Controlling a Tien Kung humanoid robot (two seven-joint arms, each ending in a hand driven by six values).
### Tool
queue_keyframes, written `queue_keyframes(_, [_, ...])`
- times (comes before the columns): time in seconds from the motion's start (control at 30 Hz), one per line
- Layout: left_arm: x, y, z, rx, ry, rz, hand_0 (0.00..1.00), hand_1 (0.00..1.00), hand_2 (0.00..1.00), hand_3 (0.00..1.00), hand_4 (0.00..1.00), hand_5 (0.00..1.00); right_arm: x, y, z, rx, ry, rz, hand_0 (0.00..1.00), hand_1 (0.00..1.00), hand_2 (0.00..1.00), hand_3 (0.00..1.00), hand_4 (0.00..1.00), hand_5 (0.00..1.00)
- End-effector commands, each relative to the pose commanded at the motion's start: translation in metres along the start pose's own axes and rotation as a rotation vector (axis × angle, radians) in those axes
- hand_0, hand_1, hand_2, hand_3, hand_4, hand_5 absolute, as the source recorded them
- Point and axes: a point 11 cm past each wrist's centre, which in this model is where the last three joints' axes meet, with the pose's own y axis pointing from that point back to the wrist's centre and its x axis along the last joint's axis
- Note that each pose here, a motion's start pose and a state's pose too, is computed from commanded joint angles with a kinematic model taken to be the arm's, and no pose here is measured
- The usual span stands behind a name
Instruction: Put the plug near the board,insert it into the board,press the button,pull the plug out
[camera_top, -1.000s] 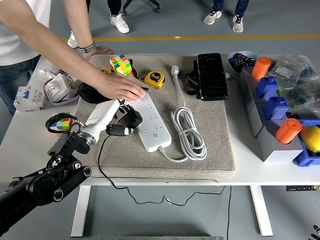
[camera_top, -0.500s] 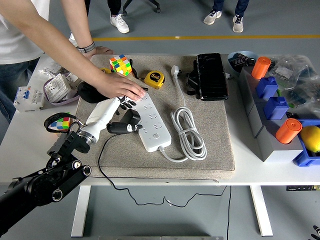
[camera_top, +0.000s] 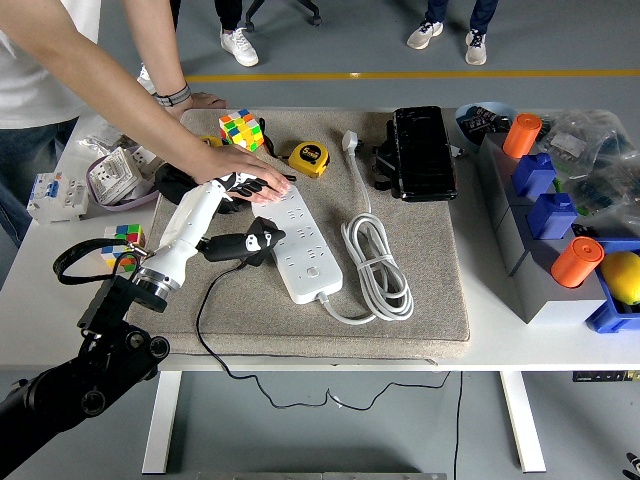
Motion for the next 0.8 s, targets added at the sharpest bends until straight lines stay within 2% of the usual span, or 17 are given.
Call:
queue_keyframes(0.13, [-0.001, 0.01, -0.007, 0.016, -0.016, -0.021, 0.602, 0.67, 0.696, 0.699, 0.998, 0.551, 0.0, 0.0, -0.001, 0.001, 0.003, 0.0, 0.605, 0.66, 0.633, 0.514, 0.816, 0.506])
queue_keyframes(0.17, [-0.001, 0.012, -0.009, 0.022, -0.024, -0.029, 0.712, 0.732, 0.744, 0.709, 0.998, 0.592, 0.0, 0.0, -0.001, 0.002, 0.003, -0.001, 0.607, 0.658, 0.634, 0.514, 0.816, 0.507])
queue_keyframes(0.33, [-0.008, 0.023, -0.023, 0.063, -0.081, -0.079, 0.712, 0.732, 0.744, 0.709, 0.998, 0.592, -0.001, 0.0, 0.0, 0.002, 0.002, -0.002, 0.607, 0.658, 0.634, 0.514, 0.816, 0.507])
queue_keyframes(0.37, [-0.009, 0.024, -0.025, 0.071, -0.087, -0.084, 0.778, 0.781, 0.785, 0.749, 0.993, 0.649, -0.001, 0.0, 0.0, 0.002, 0.002, -0.002, 0.605, 0.658, 0.631, 0.514, 0.815, 0.506])
queue_keyframes(0.57, [-0.016, 0.031, -0.037, 0.121, -0.119, -0.122, 0.784, 0.789, 0.794, 0.757, 0.987, 0.669, 0.0, 0.0, 0.0, 0.003, 0.003, 0.0, 0.605, 0.659, 0.63, 0.514, 0.815, 0.506])
queue_keyframes(0.8, [-0.021, 0.032, -0.04, 0.135, -0.122, -0.138, 0.783, 0.792, 0.796, 0.757, 0.981, 0.68, 0.0, 0.0, 0.001, 0.004, 0.001, -0.001, 0.605, 0.658, 0.63, 0.514, 0.815, 0.506])
